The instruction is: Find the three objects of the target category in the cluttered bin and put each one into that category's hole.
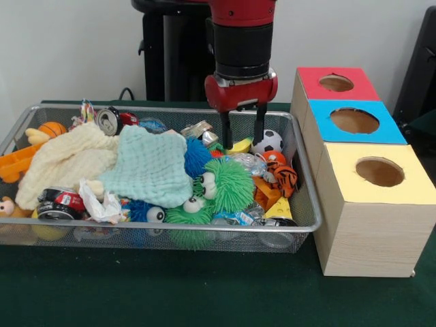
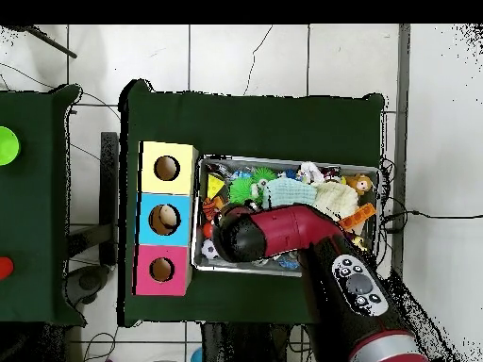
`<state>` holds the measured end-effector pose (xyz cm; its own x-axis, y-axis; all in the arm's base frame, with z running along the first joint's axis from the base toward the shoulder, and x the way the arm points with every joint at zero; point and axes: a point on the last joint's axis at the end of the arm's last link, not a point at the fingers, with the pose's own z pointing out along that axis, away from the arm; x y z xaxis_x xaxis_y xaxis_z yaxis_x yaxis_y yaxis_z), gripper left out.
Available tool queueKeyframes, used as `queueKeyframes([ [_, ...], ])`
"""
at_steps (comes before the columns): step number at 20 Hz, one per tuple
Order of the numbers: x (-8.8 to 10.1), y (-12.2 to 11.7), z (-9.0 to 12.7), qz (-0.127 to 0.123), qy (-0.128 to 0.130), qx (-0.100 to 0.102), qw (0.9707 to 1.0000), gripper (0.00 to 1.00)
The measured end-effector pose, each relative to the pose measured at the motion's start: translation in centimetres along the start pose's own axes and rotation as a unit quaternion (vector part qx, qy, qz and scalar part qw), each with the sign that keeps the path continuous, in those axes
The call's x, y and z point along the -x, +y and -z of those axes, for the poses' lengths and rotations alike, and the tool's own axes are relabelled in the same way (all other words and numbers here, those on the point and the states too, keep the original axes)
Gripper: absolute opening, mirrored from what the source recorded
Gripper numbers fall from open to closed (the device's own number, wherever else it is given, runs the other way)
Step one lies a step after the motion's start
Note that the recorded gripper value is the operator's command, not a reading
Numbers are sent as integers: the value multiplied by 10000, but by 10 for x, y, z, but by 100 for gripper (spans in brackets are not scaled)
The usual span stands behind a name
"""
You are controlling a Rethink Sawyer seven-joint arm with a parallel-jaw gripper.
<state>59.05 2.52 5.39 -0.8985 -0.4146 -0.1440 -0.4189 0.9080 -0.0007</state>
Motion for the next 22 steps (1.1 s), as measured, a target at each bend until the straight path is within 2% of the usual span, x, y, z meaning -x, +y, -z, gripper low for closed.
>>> queueKeyframes([
  [6,6,1,-10,228,-106,27,9997,100],
  [13,16,7,-13,566,-189,-106,9982,100],
  [22,15,25,-4,768,-167,-114,9968,100],
])
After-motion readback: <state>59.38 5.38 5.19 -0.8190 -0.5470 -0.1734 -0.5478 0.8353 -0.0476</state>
